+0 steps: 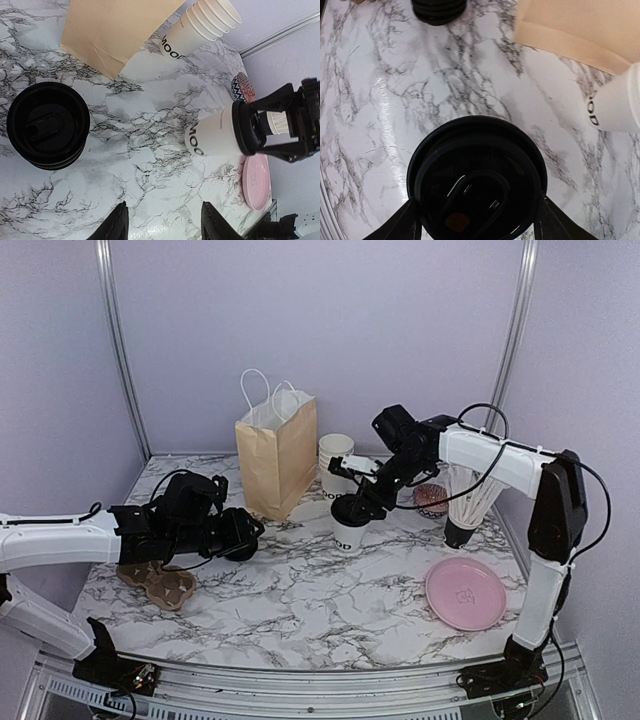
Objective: Pack the takeout coffee
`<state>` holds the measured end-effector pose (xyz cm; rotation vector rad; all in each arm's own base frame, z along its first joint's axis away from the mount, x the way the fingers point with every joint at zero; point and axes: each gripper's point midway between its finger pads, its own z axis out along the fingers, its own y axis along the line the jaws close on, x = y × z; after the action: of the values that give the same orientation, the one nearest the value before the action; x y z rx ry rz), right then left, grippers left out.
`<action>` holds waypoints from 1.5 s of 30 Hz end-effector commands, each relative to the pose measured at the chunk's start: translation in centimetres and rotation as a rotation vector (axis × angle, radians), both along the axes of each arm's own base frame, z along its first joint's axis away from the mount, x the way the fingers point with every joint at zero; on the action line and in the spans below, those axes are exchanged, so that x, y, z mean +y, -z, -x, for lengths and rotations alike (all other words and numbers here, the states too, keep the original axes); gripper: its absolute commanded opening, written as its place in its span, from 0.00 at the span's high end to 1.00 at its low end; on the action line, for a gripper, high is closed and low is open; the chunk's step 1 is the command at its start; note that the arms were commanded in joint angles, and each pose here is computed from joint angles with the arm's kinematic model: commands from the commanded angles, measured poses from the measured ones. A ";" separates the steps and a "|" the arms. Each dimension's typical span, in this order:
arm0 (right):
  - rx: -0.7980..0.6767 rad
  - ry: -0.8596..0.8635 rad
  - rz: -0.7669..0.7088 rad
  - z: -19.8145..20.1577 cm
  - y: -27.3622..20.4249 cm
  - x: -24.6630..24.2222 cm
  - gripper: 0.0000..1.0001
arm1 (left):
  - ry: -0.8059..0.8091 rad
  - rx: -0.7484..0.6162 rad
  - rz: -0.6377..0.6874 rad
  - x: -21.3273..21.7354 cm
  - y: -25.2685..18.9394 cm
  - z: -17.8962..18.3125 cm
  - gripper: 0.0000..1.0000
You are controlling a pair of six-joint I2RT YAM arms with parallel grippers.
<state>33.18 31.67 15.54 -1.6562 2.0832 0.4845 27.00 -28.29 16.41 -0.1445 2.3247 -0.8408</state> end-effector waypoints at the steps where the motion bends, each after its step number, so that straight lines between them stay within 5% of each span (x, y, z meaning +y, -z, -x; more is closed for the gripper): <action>1: -0.046 0.186 -0.007 -6.4 -1.5 -3.5 0.32 | 0.014 -0.013 0.012 -0.1 0.0 -0.2 0.50; 12: 0.012 0.470 -0.008 -14.4 0.6 -9.0 0.32 | 0.025 0.005 0.008 0.0 0.7 0.2 0.50; 21: -0.030 0.478 -0.091 -14.3 -4.1 -8.5 0.01 | 0.023 0.002 0.015 0.1 0.5 0.3 0.50; 25: -0.118 0.465 -0.154 -14.1 -8.7 -7.8 0.03 | 0.026 0.006 0.016 0.0 0.5 0.3 0.50; 32: -0.260 0.334 -0.210 -14.0 -11.6 -3.5 0.22 | 0.030 0.010 0.021 0.0 0.6 0.5 0.50; 45: -0.370 0.265 -0.167 -18.5 -8.6 2.9 0.30 | 0.044 0.011 0.046 -0.4 1.0 0.6 0.50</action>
<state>50.27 33.87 24.80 -1.2404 1.9160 0.3044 26.29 -28.45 14.99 -0.1229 2.3505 -0.8802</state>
